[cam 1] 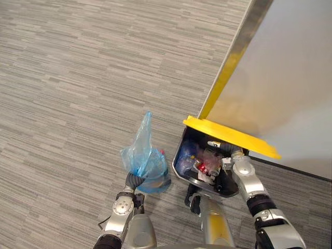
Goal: Gather rubbish on tea table into small bin, then transfer packed bag to large trash can.
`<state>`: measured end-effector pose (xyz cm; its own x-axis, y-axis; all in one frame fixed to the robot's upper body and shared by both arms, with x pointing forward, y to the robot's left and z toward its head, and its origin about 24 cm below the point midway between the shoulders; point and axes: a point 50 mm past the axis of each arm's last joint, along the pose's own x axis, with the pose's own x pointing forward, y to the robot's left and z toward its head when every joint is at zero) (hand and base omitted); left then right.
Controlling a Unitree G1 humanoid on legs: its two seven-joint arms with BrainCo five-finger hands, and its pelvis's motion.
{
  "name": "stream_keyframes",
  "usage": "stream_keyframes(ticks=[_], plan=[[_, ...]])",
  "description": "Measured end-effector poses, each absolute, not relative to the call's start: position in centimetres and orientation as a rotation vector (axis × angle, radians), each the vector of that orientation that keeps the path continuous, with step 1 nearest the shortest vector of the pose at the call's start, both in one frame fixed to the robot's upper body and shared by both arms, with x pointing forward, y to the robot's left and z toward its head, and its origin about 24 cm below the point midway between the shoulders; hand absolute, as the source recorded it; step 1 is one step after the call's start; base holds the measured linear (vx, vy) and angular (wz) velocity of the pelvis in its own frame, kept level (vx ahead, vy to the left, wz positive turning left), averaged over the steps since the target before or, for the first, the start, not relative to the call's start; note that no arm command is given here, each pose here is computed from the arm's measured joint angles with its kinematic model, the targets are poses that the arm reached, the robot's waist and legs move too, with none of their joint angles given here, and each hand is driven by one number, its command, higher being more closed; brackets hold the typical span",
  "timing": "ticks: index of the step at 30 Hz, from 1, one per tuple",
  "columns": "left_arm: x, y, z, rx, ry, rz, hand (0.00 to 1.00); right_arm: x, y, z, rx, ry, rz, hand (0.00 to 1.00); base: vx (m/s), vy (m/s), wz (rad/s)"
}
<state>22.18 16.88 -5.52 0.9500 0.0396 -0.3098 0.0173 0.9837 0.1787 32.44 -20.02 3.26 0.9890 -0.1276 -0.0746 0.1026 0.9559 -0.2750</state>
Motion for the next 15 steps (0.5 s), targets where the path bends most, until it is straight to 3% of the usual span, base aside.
stream_keyframes(ticks=[5,15], plan=[[23.4,17.3,-4.5,0.205,0.267,0.001,1.00,34.5,-21.4,6.7,-0.400,0.007,-0.117,0.00,0.00,0.004,-0.01],[23.4,17.9,-4.4,0.245,0.266,-0.019,1.00,35.9,-20.6,9.4,-0.525,-0.070,-0.064,0.00,0.00,0.033,0.00]])
